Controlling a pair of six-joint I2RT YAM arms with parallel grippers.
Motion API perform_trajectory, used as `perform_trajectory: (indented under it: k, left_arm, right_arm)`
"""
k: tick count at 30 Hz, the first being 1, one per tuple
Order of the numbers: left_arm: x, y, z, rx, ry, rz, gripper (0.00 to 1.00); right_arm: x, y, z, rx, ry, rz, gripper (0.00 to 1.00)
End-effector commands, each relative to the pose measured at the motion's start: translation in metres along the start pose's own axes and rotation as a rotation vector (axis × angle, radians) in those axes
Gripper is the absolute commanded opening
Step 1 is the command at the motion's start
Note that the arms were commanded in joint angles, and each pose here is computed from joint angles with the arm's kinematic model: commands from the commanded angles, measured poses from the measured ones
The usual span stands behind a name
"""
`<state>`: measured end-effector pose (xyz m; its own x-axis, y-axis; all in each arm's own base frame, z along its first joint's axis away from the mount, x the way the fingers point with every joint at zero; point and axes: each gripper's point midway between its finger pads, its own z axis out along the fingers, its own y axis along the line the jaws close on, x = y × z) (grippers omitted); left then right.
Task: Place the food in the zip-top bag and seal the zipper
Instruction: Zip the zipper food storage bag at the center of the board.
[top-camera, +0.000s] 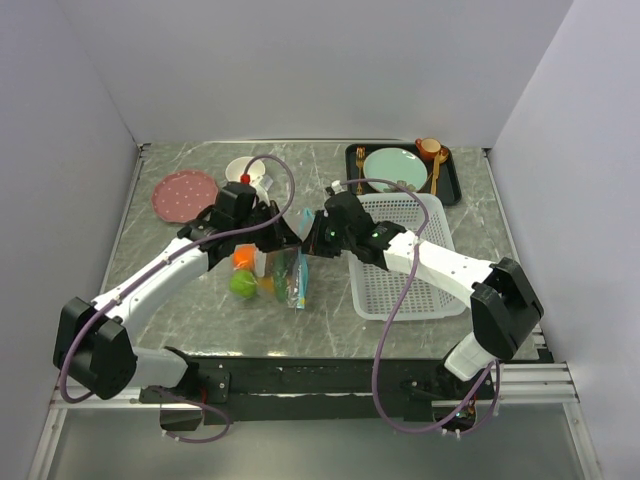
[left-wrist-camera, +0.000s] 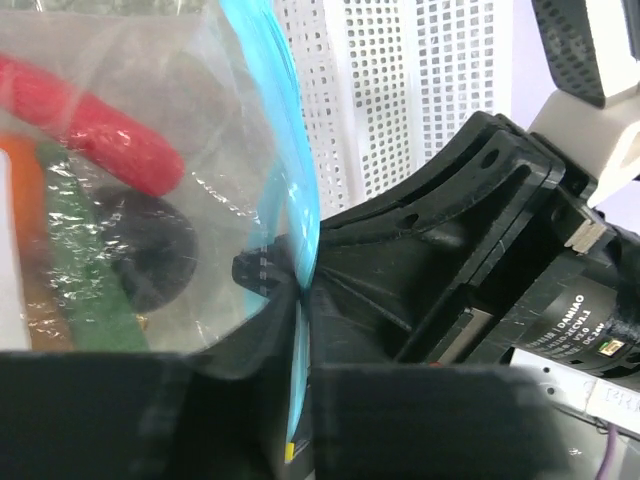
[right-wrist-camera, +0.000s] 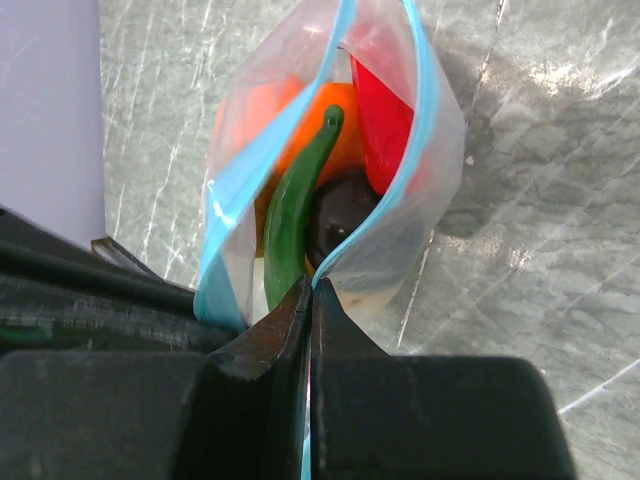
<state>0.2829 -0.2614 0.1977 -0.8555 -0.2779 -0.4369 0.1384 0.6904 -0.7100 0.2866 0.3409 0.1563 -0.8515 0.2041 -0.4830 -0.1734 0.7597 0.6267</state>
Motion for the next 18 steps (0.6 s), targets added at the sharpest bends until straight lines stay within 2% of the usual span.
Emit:
perform_trajectory:
  k: [1, 2, 3, 5, 6, 10, 13, 18]
  left_arm:
    - [-0.008, -0.012, -0.007, 0.029, -0.037, 0.022, 0.2]
    - [-0.011, -0.007, -0.01, 0.002, -0.058, 0.019, 0.19]
    - [-0.014, 0.009, -0.012, -0.081, -0.102, -0.007, 0.24]
    - [-0.02, 0.013, -0.026, -0.102, -0.173, 0.005, 0.4]
    - [-0.025, 0.023, -0.03, -0.147, -0.22, 0.002, 0.51]
    - [-0.025, 0.027, -0.054, -0.175, -0.277, 0.001, 0.65]
    - [-0.02, 0.026, -0.063, -0.147, -0.296, -0.001, 0.7]
    - [0.01, 0.038, -0.067, -0.131, -0.239, -0.083, 0.72]
  right_arm:
    - [-0.037, 0.036, -0.016, -0.095, -0.115, -0.002, 0.04]
    - [-0.038, 0.035, -0.017, -0.088, -0.12, 0.0, 0.04]
    - [-0.038, 0.035, -0.016, -0.085, -0.119, 0.001, 0.04]
    - [-0.038, 0.033, -0.016, -0.076, -0.117, 0.004, 0.04]
    - [-0.038, 0.032, -0.016, -0.071, -0.117, 0.004, 0.04]
    - [-0.037, 0.027, -0.015, -0.05, -0.118, 0.012, 0.04]
    - [-0.038, 0.024, -0.015, -0.031, -0.122, 0.009, 0.04]
    - [-0.043, 0.018, -0.016, -0.015, -0.141, 0.021, 0.04]
